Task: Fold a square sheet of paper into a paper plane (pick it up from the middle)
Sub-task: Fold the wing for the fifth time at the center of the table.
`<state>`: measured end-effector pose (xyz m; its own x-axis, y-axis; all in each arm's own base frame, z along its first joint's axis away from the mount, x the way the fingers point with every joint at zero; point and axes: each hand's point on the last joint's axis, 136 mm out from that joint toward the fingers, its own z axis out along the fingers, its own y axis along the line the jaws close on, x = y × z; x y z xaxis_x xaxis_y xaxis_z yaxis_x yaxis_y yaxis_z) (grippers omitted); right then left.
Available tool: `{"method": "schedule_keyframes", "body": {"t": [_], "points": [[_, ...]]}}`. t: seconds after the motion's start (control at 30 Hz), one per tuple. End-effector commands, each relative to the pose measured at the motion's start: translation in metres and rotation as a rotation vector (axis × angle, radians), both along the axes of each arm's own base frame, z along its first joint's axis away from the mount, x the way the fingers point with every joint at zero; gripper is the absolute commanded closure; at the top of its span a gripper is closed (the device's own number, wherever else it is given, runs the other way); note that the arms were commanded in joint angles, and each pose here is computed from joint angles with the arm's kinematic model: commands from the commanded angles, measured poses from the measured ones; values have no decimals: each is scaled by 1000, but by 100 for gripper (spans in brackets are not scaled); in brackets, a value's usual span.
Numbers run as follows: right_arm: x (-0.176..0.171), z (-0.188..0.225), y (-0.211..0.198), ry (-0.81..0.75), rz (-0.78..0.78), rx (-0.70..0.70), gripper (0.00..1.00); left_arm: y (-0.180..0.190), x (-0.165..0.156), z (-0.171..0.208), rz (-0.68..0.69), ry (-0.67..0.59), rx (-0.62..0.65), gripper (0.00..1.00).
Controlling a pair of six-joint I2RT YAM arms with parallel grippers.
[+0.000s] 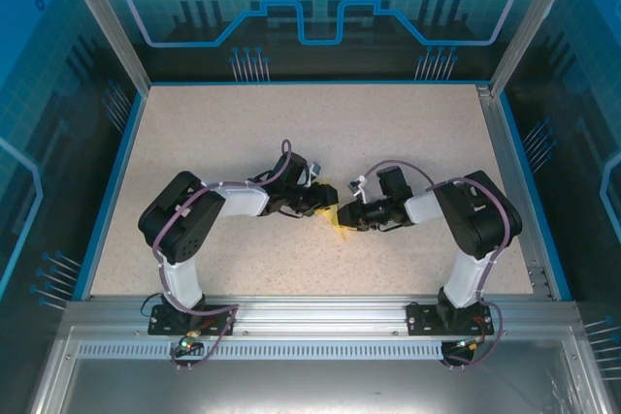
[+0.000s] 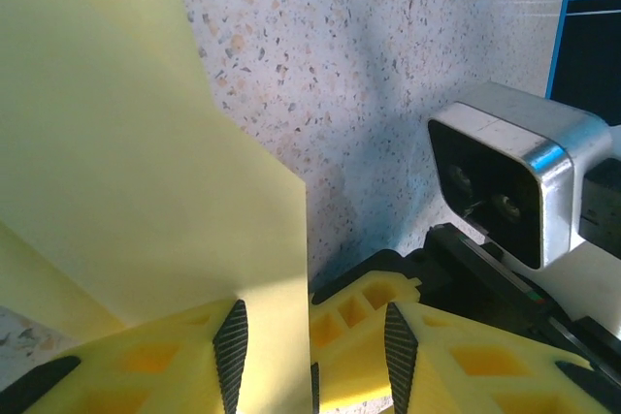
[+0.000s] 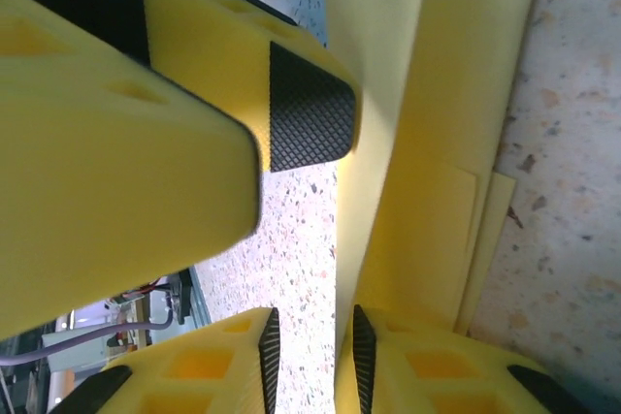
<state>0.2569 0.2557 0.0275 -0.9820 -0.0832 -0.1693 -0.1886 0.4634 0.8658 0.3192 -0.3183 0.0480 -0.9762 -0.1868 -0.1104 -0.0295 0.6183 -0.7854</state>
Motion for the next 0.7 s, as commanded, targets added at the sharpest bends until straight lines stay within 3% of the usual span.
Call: {"method": "schedule_keyframes", "body": {"t": [0.0,0.2,0.67], "points": [[0,-24,-10,-14,-30,-156,70,-3,4,-2,-8,-2,14,56],[-1,-29,-9,-31,-24,-222,71,-5,5,0,-2,5,8,56],[4,-18,-7,-42,-42,-196,94,-2,8,6,10,1,7,56]]}}
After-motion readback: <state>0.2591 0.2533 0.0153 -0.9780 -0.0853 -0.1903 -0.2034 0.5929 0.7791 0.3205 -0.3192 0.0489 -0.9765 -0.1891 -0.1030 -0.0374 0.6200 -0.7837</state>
